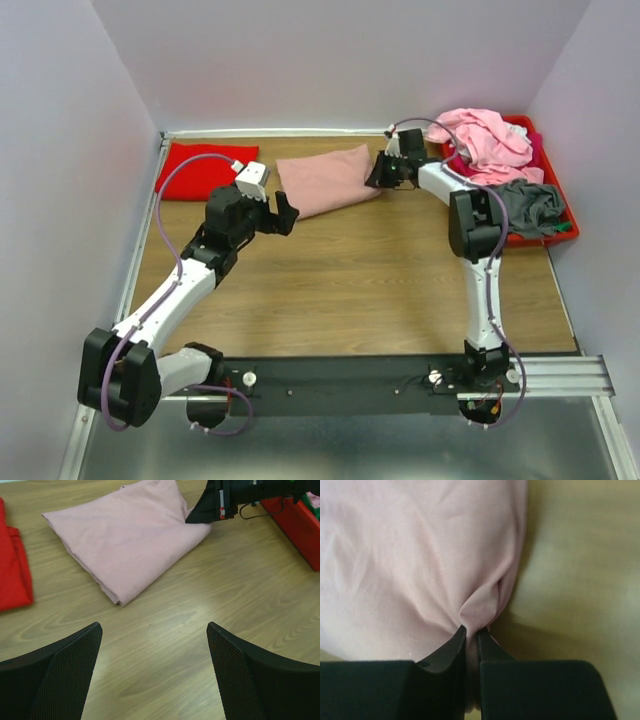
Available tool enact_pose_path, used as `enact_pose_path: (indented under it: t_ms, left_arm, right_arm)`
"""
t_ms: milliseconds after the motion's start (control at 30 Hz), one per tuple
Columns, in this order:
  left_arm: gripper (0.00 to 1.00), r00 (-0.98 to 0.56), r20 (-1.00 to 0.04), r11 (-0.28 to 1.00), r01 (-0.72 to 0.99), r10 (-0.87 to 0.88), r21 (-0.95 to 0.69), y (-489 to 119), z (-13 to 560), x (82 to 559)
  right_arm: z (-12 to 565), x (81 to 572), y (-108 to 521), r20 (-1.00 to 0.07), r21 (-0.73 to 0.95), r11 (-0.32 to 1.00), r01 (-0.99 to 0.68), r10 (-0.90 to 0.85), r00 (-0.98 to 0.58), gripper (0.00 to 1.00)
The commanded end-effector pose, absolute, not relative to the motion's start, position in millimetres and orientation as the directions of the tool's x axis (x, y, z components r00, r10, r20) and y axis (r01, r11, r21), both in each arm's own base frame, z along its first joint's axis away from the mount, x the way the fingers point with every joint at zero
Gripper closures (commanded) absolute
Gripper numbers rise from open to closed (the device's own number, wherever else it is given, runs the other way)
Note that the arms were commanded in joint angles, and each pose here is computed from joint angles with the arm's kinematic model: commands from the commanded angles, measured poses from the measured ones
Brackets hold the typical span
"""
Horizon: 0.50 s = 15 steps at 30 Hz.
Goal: Fold and stack the t-shirts
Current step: Fold the tshirt
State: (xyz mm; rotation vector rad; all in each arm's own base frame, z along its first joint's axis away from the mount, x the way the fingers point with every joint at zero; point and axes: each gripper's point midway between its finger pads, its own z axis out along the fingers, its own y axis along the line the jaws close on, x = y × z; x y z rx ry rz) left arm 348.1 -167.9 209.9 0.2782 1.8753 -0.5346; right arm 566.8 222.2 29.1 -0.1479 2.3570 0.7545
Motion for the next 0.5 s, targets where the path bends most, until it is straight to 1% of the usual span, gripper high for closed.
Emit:
enact_pose_path:
  t_ms: [0, 33, 67, 100, 133, 200, 233, 267, 333, 367, 400, 433, 467]
  left_arm:
    - [0.07, -0.431, -0.889, 0.779, 0.502, -0.152, -0.377, -189.5, 201.4, 325.9]
    - [0.07, -0.435, -0.885, 0.744, 0.534, -0.164, -0.401, -197.0, 202.1, 322.0]
    - [0.07, -0.489, -0.853, 0.733, 0.51, -0.184, -0.451, -199.9, 185.1, 318.8]
    - [0.07, -0.492, -0.847, 0.722, 0.511, -0.2, -0.467, -202.7, 183.8, 320.3]
    - [0.07, -0.508, -0.837, 0.713, 0.508, -0.206, -0.484, -205.4, 178.2, 320.1]
    - [0.08, -0.548, -0.809, 0.701, 0.49, -0.216, -0.518, -212.8, 163.2, 322.6]
    - [0.08, -0.561, -0.798, 0.699, 0.481, -0.219, -0.53, -215.7, 159.8, 324.6]
    - [0.09, -0.585, -0.783, 0.698, 0.471, -0.21, -0.539, -218.9, 149.4, 327.1]
    - [0.12, -0.588, -0.782, 0.684, 0.485, -0.206, -0.545, -228.8, 152.4, 330.6]
    - [0.12, -0.592, -0.78, 0.676, 0.492, -0.202, -0.549, -233.7, 152.6, 331.8]
    - [0.13, -0.571, -0.796, 0.657, 0.525, -0.198, -0.541, -243.8, 163.4, 332.5]
    - [0.15, -0.565, -0.802, 0.654, 0.534, -0.194, -0.535, -249.3, 166.8, 333.5]
    - [0.17, -0.569, -0.802, 0.654, 0.539, -0.183, -0.531, -255.0, 164.4, 334.9]
  right_arm:
    - [1.4, 486.8, 195.9, -0.477, 0.435, 0.863, -0.256, -0.02, -0.879, 0.85]
    - [23.1, 480.1, 191.2, -0.51, 0.418, 0.866, -0.276, -0.028, -0.859, 0.85]
    - [23.2, 470.9, 186.0, -0.508, 0.398, 0.875, -0.275, -0.039, -0.86, 0.84]
    - [13.6, 450.6, 178.3, -0.482, 0.379, 0.884, -0.273, -0.063, -0.874, 0.84]
    - [28.5, 446.4, 175.1, -0.508, 0.365, 0.886, -0.285, -0.067, -0.859, 0.82]
    - [24.7, 427.6, 164.1, -0.496, 0.329, 0.901, -0.282, -0.088, -0.864, 0.77]
    - [27.7, 423.7, 161.2, -0.501, 0.318, 0.904, -0.285, -0.095, -0.86, 0.71]
    - [42.2, 422.1, 157.1, -0.53, 0.297, 0.908, -0.296, -0.1, -0.842, 0.6]
    - [54.4, 424.1, 141.4, -0.575, 0.204, 0.93, -0.305, -0.139, -0.807, 0.45]
    - [70.3, 425.6, 134.2, -0.61, 0.159, 0.938, -0.308, -0.152, -0.778, 0.34]
    - [79.7, 431.0, 121.9, -0.634, 0.1, 0.951, -0.292, -0.165, -0.755, 0.3]
    - [87.6, 434.0, 115.3, -0.652, 0.055, 0.946, -0.318, -0.207, -0.729, 0.24]
    - [96.5, 436.3, 113.3, -0.67, 0.038, 0.941, -0.337, -0.227, -0.707, 0.23]
